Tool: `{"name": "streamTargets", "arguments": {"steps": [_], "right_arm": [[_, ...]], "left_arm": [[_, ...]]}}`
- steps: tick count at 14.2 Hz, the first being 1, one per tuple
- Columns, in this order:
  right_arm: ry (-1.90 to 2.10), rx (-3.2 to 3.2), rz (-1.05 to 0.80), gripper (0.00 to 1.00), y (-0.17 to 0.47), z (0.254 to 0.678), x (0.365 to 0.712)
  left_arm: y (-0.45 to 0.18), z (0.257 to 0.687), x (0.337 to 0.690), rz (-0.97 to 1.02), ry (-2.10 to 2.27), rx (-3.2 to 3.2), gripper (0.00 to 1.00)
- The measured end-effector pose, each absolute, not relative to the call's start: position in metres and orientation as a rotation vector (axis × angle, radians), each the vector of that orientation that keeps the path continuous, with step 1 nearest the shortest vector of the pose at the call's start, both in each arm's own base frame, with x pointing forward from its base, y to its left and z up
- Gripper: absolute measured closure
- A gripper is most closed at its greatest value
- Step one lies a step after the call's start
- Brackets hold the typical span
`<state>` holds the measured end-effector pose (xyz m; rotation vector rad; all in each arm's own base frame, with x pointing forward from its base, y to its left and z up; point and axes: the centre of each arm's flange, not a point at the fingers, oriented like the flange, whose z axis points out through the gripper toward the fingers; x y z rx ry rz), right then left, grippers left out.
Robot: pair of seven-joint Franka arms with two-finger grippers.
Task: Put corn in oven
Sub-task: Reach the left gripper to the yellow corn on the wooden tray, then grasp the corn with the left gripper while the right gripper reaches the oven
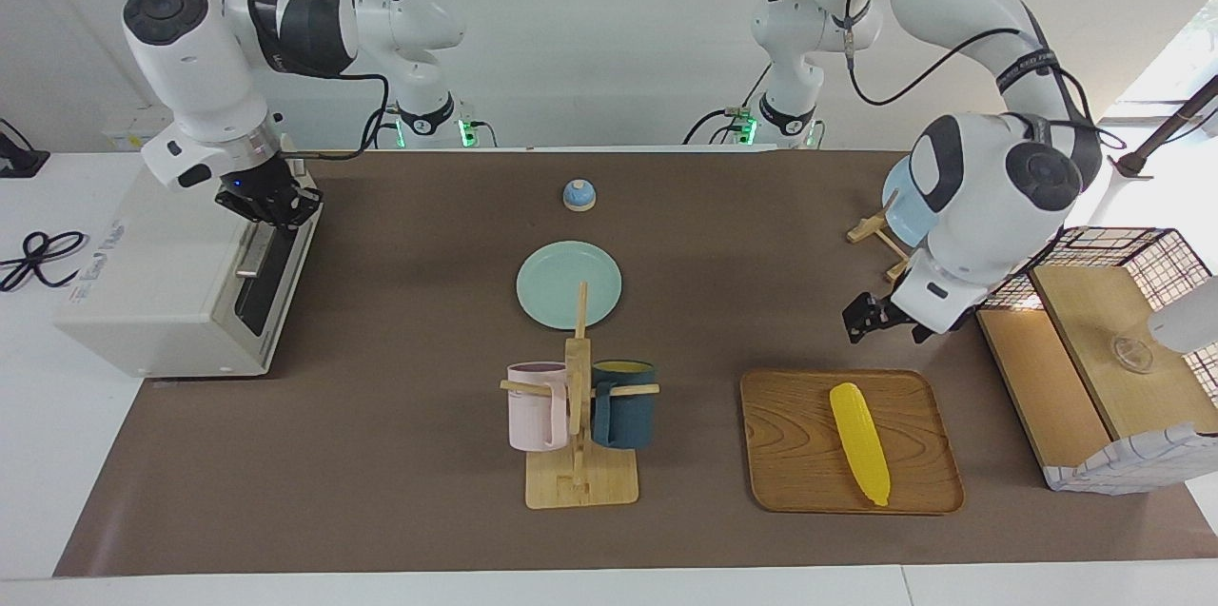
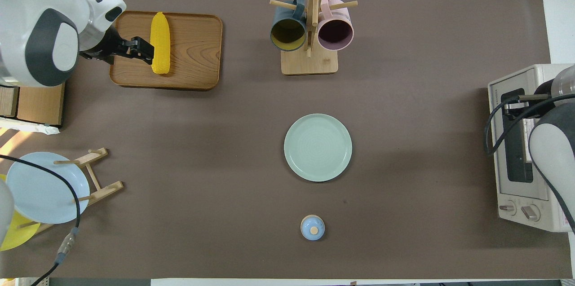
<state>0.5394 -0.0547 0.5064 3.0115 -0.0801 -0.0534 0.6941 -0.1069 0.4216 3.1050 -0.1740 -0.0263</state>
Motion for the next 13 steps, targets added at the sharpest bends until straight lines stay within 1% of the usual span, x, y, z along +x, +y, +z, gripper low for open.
{"name": "streamTargets", "arguments": {"steps": [3, 5, 10, 13], "right_arm": [[-0.063, 2.971, -0.077, 0.99, -0.072, 0.493, 0.536], [-0.057, 2.969, -0.082, 0.99, -0.084, 0.488, 0.534], [-0.013, 2.974, -0.104, 0.99, -0.098, 0.472, 0.530], [-0.010, 2.974, -0.102, 0.99, -0.098, 0.471, 0.530]], "left_arm": [[-0.111, 0.382, 0.727, 0.001, -0.235, 3.098, 0.00], [-0.111, 0.361, 0.740, 0.048, -0.254, 3.095, 0.00], [-0.108, 0.345, 0.749, 0.085, -0.296, 3.087, 0.00], [-0.116, 0.321, 0.753, 0.082, -0.309, 3.075, 0.00]]}}
